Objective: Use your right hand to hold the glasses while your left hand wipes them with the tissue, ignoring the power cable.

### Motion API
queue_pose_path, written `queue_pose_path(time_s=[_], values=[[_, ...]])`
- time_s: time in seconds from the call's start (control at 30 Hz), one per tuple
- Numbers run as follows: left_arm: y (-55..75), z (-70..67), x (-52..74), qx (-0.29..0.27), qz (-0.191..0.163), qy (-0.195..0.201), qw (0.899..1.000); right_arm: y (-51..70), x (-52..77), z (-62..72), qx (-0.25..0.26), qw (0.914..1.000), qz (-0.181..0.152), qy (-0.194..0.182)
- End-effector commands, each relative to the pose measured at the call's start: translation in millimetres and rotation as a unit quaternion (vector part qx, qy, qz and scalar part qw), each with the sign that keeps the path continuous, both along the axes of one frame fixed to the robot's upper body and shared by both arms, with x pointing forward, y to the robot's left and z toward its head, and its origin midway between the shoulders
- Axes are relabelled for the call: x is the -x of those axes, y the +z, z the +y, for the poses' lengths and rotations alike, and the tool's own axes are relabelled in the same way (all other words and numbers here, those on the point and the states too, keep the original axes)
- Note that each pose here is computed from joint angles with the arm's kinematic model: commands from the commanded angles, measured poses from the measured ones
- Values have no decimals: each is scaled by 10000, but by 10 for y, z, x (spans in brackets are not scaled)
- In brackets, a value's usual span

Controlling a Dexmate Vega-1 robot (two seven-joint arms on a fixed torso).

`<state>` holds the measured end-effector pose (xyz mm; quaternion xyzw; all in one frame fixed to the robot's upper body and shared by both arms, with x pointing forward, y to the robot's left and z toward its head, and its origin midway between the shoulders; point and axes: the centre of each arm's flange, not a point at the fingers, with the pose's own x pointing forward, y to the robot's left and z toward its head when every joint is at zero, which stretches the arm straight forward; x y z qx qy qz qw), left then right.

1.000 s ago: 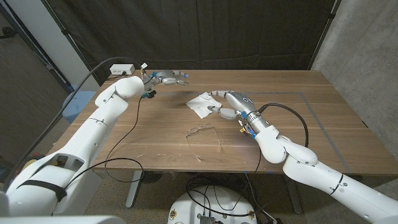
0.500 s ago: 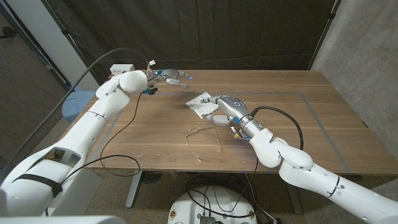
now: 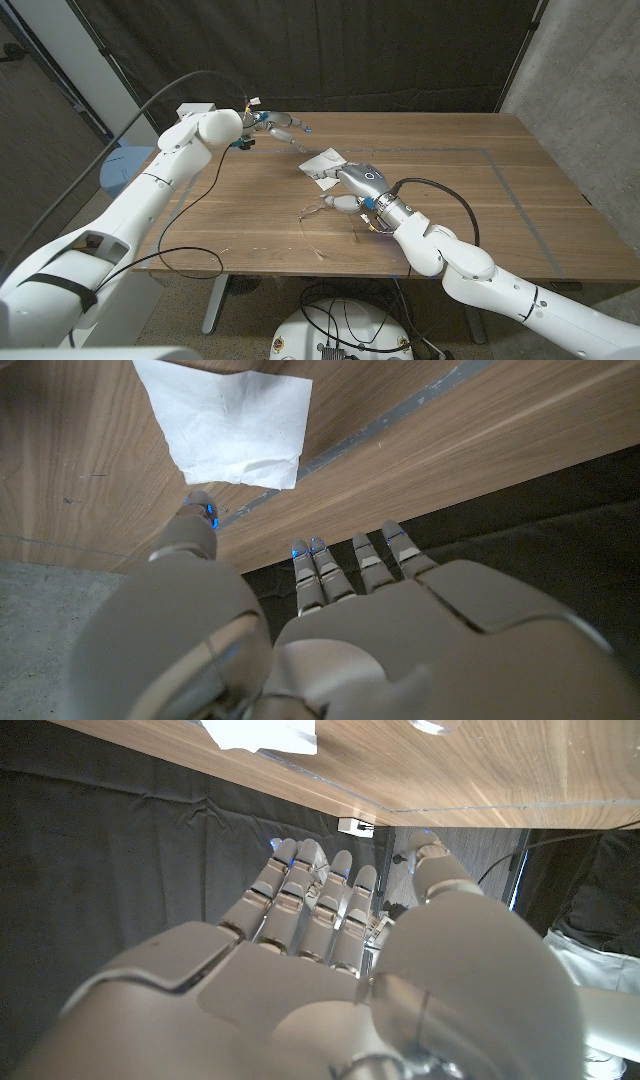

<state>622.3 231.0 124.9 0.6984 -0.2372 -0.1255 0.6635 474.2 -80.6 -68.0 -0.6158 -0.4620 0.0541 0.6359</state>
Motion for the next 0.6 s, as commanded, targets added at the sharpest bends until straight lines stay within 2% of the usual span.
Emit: queue_pose_path(time_s=[0.03,0.6], values=[[-7,-35,-68,-343,-7,174,9993,-68,-85,113,490,9985,-25,-230],[24,-10,-210,-352,64,157,9992,-105,-284,240,1001,9932,6,-600]])
